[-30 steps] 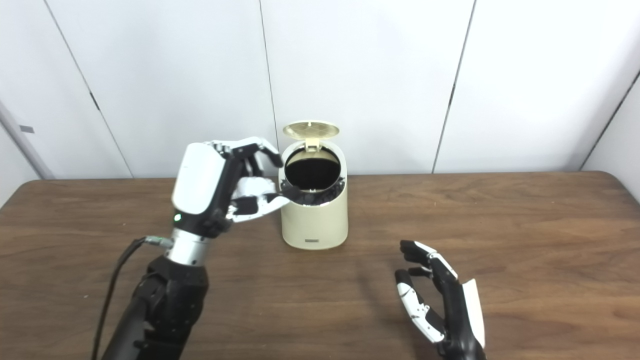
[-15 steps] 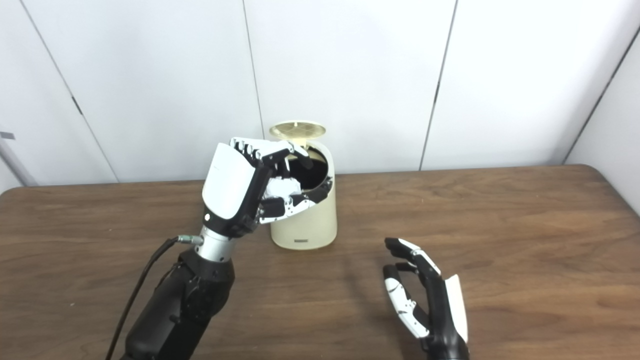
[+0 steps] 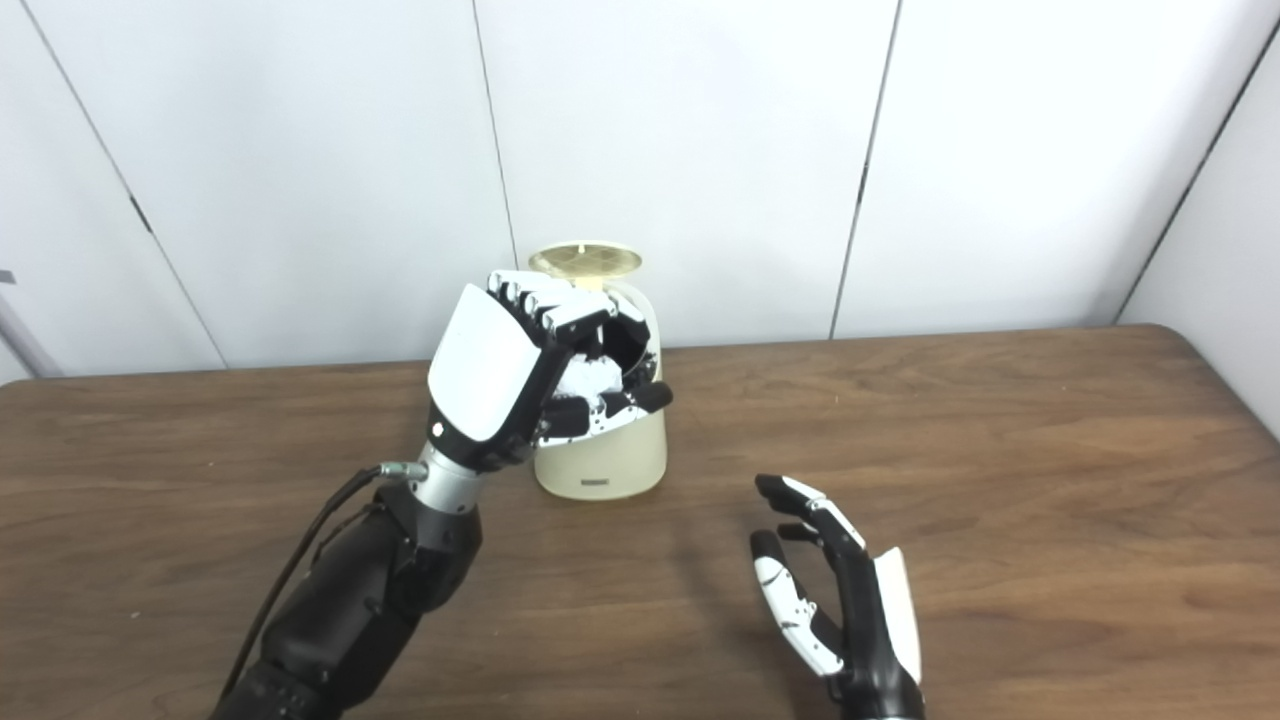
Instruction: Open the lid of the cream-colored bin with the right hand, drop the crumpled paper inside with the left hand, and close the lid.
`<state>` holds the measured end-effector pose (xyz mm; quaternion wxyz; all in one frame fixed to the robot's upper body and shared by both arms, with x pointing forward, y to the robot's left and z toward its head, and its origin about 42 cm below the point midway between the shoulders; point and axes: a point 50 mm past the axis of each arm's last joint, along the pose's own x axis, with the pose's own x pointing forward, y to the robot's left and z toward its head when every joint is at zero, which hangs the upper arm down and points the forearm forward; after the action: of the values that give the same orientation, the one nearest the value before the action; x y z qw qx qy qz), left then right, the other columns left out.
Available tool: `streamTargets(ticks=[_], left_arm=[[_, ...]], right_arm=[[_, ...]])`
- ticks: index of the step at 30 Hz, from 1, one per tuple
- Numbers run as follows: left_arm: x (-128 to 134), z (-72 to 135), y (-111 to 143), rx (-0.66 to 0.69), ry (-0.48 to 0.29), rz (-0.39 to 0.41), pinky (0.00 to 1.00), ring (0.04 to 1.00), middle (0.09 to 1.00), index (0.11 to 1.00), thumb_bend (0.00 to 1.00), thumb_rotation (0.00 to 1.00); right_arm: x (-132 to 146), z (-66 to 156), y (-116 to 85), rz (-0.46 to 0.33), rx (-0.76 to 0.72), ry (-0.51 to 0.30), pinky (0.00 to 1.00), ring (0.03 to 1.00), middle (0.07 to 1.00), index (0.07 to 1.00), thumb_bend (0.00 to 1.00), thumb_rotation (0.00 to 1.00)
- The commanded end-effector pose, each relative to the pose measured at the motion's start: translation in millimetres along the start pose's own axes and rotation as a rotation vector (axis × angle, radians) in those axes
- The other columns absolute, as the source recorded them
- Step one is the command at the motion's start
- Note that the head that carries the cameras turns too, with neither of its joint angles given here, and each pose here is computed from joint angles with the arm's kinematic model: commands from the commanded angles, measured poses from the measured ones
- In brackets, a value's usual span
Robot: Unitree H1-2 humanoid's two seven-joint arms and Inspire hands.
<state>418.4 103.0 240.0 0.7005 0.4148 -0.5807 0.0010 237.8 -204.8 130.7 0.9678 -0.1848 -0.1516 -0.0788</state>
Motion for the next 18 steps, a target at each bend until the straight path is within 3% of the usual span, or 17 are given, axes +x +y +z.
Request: streamTargets(ticks=[1, 13, 18], left_arm=[[25.4, -6.8, 8.9, 0.022, -0.06, 0.077, 0.09, 0.121, 0.179, 0.47, 0.51, 0.03], [30.6, -32.7, -0.7, 0.051, 0.001, 0.028, 0.09, 0.12, 0.188, 0.47, 0.51, 0.03], [33.0, -42.5, -6.4, 0.055, 0.015, 0.009, 0.08, 0.115, 0.184, 0.47, 0.51, 0.03]], right_arm=[[1.5, 9.1, 0.6, -0.021, 0.018, -0.045, 0.68, 0.768, 0.766, 0.756, 0.13, 0.71], [0.5, 7.6, 0.3, -0.019, 0.005, -0.048, 0.68, 0.763, 0.762, 0.751, 0.14, 0.78], [0.6, 8.1, 0.8, -0.019, 0.003, -0.047, 0.67, 0.759, 0.757, 0.748, 0.12, 0.73]])
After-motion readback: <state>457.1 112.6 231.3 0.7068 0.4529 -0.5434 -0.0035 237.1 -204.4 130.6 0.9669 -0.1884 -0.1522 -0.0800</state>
